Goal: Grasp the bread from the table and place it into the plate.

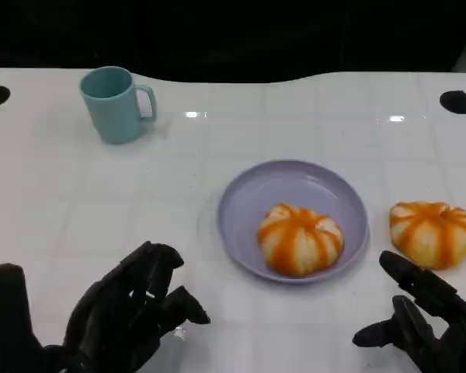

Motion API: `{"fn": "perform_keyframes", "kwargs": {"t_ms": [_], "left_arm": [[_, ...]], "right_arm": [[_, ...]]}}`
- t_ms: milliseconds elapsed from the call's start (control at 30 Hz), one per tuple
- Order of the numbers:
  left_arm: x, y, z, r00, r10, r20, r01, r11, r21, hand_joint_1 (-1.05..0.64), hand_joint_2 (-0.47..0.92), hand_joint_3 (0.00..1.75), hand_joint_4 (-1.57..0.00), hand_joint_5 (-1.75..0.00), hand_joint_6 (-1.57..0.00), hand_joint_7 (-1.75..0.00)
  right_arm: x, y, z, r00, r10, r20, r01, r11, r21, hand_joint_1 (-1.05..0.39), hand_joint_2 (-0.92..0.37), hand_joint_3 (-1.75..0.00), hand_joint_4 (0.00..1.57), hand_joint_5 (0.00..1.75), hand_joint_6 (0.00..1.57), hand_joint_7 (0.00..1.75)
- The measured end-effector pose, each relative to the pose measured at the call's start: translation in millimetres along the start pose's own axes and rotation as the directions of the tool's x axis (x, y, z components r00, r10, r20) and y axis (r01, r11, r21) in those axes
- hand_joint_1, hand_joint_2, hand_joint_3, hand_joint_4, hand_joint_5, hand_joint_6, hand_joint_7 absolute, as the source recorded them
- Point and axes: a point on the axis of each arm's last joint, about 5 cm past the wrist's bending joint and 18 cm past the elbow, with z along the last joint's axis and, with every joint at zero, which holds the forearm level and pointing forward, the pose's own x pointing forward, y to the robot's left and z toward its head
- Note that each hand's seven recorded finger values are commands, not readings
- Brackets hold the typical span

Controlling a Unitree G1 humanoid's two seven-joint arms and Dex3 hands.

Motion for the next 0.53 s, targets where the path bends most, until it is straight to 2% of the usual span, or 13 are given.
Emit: {"fn": "perform_keyframes", "kwargs": {"t_ms": [533], "left_arm": [[2.6, 6.5, -1.3, 1.0, 0.004, 0.005, -0.004, 1.0, 0.031, -0.48, 0.92, 0.53, -0.62, -1.75, -0.4, -1.75]], "right_arm": [[1.6, -0.1, -0.2, 1.0, 0.004, 0.0, -0.004, 1.0, 0.009, -0.75, -0.92, -0.34, 0.79, 0.99, 1.06, 0.16]]}}
